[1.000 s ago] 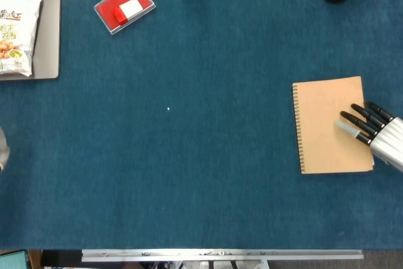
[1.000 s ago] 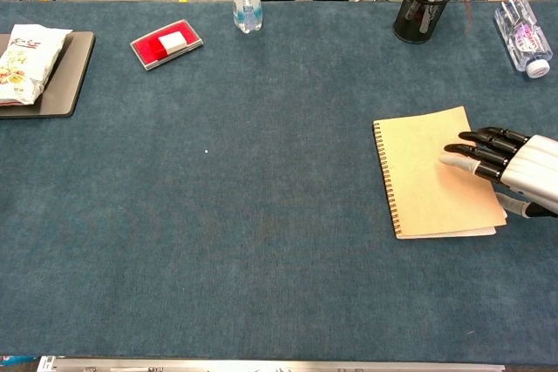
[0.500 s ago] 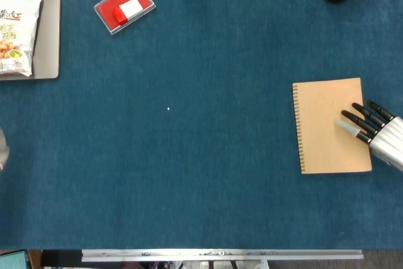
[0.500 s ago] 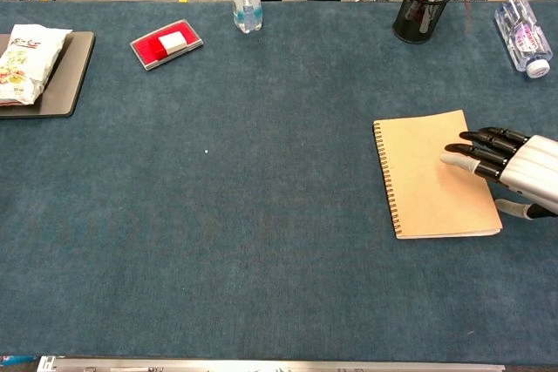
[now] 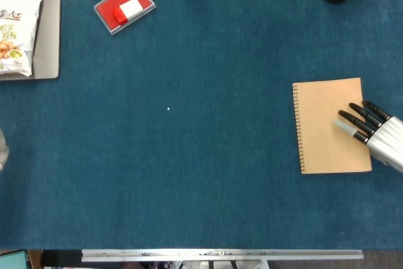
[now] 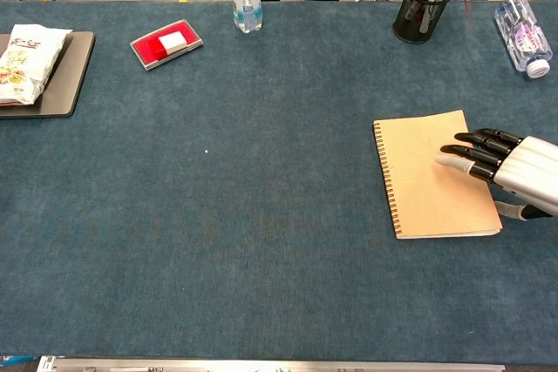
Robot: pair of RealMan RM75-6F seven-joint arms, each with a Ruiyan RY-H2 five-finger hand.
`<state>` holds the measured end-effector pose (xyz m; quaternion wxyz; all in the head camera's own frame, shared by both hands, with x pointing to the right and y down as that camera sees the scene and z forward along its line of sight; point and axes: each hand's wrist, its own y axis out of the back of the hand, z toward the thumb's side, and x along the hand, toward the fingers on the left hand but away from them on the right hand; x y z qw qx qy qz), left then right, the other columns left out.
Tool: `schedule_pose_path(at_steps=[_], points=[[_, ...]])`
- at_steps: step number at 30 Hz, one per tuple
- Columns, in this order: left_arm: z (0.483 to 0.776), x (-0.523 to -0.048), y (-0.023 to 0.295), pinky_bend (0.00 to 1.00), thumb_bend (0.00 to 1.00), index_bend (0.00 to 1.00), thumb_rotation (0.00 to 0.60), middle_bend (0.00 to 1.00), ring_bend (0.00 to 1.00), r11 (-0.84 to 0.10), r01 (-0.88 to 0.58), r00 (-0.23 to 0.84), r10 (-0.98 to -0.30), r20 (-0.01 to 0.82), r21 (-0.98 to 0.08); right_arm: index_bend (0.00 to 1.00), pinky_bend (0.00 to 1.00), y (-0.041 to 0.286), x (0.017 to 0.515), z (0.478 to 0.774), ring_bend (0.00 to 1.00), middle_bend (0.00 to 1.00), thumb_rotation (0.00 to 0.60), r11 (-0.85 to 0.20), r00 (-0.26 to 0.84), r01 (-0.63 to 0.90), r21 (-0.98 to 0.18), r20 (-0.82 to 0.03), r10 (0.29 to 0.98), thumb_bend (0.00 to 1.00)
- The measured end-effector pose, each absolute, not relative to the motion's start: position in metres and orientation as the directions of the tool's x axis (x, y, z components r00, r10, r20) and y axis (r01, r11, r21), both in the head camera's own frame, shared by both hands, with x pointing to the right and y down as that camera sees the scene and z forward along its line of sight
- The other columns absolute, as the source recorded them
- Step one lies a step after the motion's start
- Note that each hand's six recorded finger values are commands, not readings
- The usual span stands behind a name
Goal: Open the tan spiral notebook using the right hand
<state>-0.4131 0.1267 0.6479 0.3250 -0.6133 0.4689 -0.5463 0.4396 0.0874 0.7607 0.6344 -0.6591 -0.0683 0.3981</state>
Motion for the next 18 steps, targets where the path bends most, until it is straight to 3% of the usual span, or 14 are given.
schedule_pose_path(at_steps=[6, 18], points=[[0.647, -0.414, 0.127, 0.72, 0.30, 0.66, 0.600, 0.61, 0.57, -0.346, -0.221, -0.037, -0.931, 0.362, -0.912, 0.00, 0.14, 0.086, 0.434, 0.763, 0.00, 0.12, 0.600, -0.185, 0.678, -0.402, -0.897, -0.427, 0.598, 0.23], [0.646, -0.414, 0.126, 0.72, 0.30, 0.66, 0.600, 0.61, 0.57, -0.343, -0.223, -0.038, -0.932, 0.360, -0.913, 0.00, 0.14, 0.080, 0.418, 0.758, 0.01, 0.15, 0.600, -0.163, 0.704, -0.323, -0.932, -0.352, 0.616, 0.35]])
